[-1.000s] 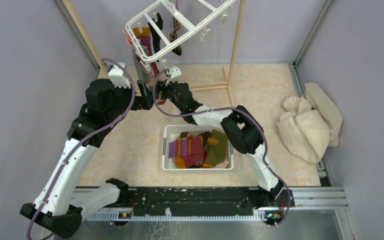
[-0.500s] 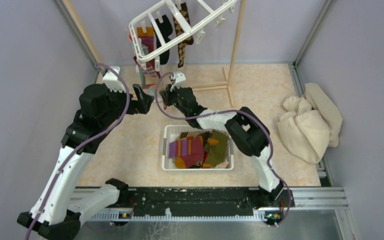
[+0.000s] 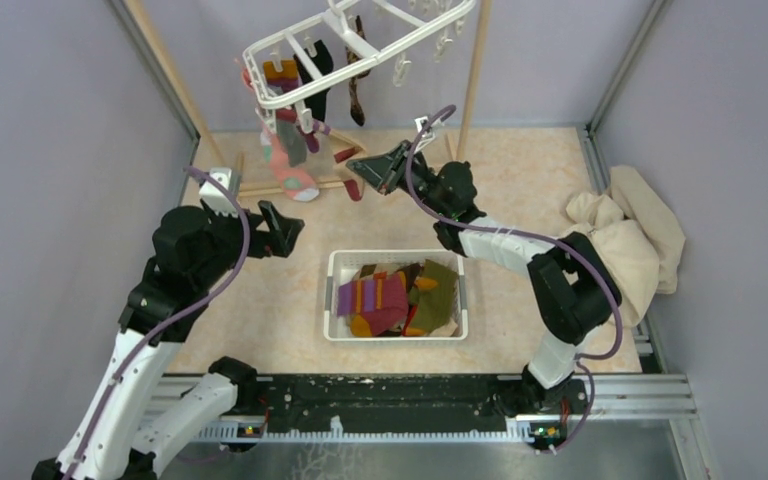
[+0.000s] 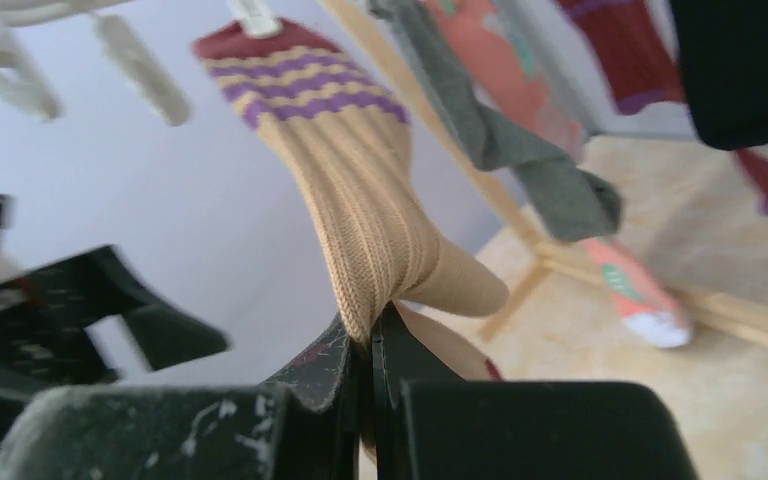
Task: Remove the socks clipped to the hanger
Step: Adjust the hanger on the clothesline.
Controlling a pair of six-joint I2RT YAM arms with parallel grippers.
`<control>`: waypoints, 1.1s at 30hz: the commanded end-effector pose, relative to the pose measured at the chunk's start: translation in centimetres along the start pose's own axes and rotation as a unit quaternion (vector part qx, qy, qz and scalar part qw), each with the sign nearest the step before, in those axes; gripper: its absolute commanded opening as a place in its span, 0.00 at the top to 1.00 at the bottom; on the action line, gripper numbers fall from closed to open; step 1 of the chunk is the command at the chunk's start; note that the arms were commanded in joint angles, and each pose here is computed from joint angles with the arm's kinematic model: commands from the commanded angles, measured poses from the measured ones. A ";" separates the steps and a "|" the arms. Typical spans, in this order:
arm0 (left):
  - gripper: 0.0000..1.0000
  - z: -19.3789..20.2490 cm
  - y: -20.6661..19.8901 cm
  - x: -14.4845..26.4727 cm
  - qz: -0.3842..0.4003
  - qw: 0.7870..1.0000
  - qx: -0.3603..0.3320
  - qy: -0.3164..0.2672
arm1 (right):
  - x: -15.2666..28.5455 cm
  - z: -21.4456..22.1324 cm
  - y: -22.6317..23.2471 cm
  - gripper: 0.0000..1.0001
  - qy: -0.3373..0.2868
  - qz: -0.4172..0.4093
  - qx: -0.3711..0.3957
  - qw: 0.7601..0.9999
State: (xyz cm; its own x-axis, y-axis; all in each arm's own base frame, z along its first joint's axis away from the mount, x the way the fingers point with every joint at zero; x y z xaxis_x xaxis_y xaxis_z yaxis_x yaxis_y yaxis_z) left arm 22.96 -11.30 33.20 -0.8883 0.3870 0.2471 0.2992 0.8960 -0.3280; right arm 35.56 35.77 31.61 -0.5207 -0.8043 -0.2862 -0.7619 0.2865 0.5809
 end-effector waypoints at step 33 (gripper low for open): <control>0.01 2.6 -5.8 -7.1 0.226 0.971 0.073 -0.039 | 10.6 -1.5 10.8 1.00 0.067 -0.274 -0.226 0.932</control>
State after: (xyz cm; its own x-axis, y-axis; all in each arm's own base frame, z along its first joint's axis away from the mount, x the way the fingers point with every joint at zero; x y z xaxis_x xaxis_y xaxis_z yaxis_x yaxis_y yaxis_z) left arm 26.20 -18.56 29.57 -0.7491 0.6612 0.0415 0.5525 0.6581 -0.5115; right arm 24.11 30.46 32.72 -0.1459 -0.8814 -0.4492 -0.5324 -0.3127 0.7866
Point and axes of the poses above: each gripper's point midway between its finger pads, its own x axis back along the fingers, its own y axis along the line the jaws close on, z = x × y, the point moved 2 cm from there along x, back along the fingers, and after that the axes turned 3 degrees about x, right-handed, at the moved point
